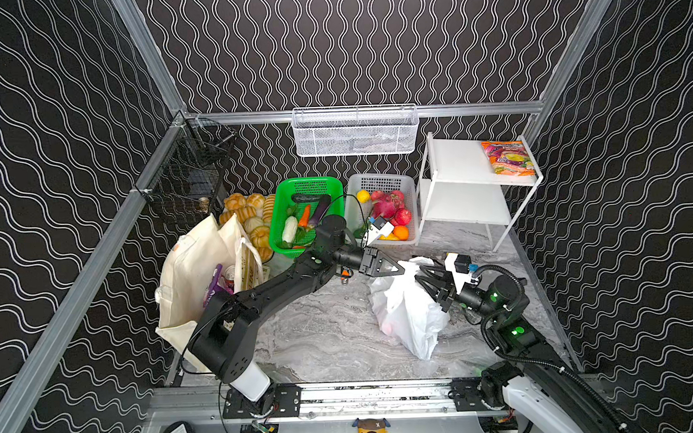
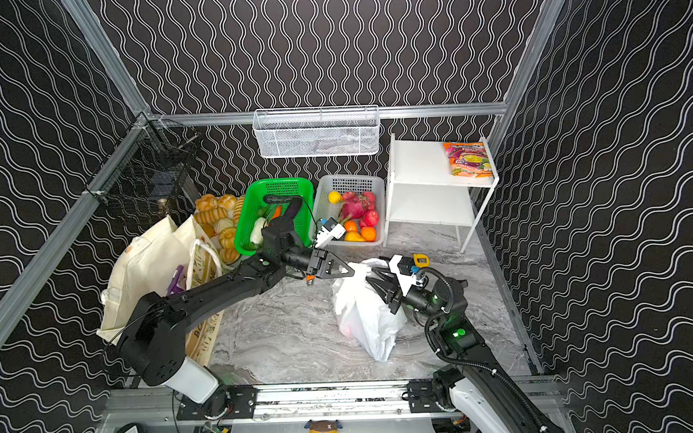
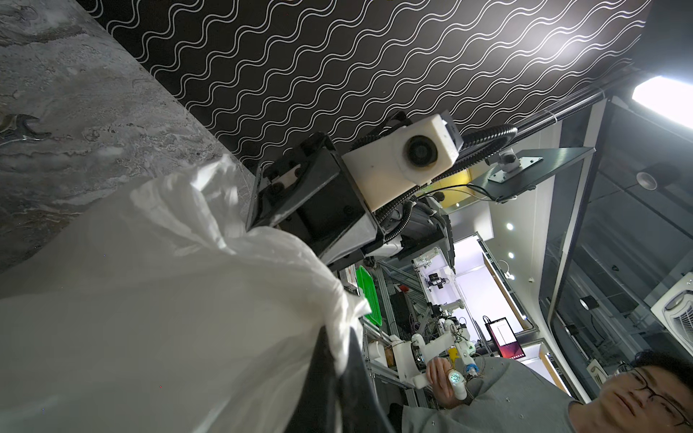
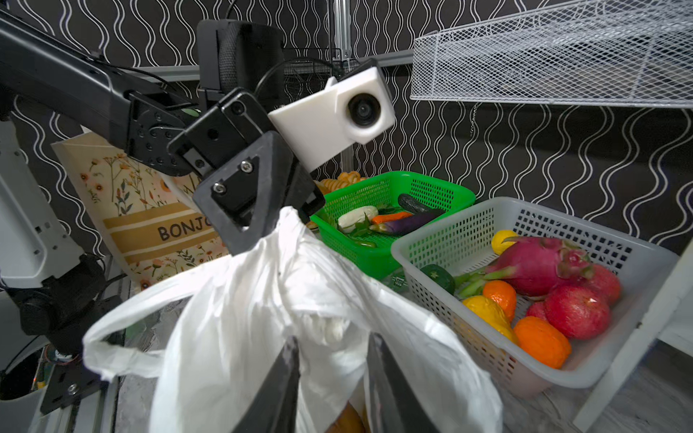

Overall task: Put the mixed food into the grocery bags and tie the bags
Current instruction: 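Draw the open left gripper back while the right gripper holds the knot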

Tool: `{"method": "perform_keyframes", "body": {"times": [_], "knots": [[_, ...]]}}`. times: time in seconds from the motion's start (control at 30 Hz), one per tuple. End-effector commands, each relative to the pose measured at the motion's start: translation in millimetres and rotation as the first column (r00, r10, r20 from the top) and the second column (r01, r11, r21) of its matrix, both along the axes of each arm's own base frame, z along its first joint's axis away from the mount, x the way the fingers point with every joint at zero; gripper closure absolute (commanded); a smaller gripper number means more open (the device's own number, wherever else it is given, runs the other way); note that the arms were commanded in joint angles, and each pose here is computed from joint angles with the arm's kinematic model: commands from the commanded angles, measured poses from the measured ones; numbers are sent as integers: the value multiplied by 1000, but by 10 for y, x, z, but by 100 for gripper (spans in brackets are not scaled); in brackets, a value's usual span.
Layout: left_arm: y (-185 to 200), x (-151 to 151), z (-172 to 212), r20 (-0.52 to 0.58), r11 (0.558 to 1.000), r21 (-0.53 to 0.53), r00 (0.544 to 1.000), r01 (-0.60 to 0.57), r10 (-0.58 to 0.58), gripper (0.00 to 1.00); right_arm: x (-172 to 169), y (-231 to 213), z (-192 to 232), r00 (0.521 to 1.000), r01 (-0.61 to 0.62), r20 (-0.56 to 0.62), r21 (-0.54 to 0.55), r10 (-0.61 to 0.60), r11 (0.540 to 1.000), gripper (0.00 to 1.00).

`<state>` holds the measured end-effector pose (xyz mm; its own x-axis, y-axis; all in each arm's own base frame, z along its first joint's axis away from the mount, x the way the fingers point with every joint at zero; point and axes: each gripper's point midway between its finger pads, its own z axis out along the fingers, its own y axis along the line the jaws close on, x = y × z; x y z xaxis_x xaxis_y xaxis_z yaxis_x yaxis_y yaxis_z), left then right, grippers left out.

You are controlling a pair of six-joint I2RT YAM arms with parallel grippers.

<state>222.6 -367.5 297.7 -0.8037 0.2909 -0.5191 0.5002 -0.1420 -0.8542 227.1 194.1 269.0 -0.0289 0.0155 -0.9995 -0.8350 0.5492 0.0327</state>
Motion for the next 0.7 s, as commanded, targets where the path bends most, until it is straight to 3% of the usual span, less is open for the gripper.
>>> {"method": "perform_keyframes", "body": {"times": [0.0, 0.07, 0.13, 0.27, 0.5, 0.57, 0.67], "knots": [[10, -34, 103, 34, 999, -41, 999, 27, -26, 100, -29, 32, 50, 999, -37, 34, -16, 38, 999, 74], [9, -31, 106, 28, 999, -46, 999, 28, -27, 100, -33, 63, 90, 997, -63, 38, -16, 64, 998, 84], [8, -31, 113, 23, 998, -52, 999, 31, -30, 100, -36, 97, 123, 995, -88, 40, -22, 89, 996, 88], [1, -26, 123, 23, 998, -54, 999, 30, -29, 100, -33, 128, 193, 992, -112, 50, -11, 112, 994, 85], [-1, -21, 136, 26, 998, -55, 999, 34, -33, 100, 29, 142, 177, 994, -106, 41, -3, 106, 994, 70], [1, -24, 139, 25, 998, -57, 999, 37, -35, 100, 24, 145, 201, 992, -109, 58, -2, 109, 994, 69], [-3, -23, 134, 23, 998, -58, 999, 36, -35, 100, -42, 203, 278, 983, -172, 68, 1, 172, 985, 78]]}}
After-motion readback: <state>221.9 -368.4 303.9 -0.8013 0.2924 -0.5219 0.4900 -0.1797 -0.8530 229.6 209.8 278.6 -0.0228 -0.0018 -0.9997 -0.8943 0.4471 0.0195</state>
